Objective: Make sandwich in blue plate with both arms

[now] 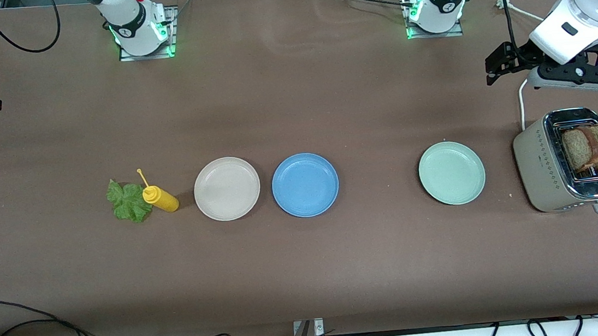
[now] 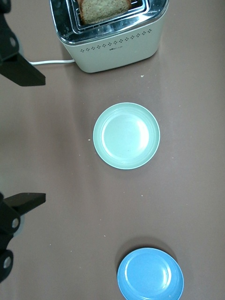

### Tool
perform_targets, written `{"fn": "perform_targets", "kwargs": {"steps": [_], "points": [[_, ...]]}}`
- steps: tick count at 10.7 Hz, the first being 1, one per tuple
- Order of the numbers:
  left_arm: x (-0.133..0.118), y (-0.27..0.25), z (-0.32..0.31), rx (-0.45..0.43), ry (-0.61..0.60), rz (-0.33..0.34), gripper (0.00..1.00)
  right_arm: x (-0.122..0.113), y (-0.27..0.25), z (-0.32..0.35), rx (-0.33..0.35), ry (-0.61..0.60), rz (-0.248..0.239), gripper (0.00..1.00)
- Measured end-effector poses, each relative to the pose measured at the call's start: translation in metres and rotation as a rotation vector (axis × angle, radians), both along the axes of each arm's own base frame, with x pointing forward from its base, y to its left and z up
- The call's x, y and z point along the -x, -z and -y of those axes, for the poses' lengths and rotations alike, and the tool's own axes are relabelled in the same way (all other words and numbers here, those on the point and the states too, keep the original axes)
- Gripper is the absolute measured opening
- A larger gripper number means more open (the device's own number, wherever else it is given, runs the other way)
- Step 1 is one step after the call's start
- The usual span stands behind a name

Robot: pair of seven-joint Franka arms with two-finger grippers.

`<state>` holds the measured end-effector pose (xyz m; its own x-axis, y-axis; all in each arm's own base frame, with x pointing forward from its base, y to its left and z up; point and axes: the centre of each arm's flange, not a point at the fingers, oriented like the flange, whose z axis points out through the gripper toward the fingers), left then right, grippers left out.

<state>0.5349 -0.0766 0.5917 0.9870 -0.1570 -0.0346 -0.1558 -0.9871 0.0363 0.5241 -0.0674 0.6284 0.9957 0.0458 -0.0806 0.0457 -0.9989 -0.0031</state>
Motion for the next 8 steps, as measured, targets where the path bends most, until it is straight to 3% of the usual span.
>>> {"fn": "perform_targets", "kwargs": {"steps": [8], "points": [[0.0, 0.0002, -0.0012, 0.0, 0.0, -0.002, 1.0, 0.0004, -0.0028, -0.0002, 0.0, -0.001, 0.002, 1.0]]}}
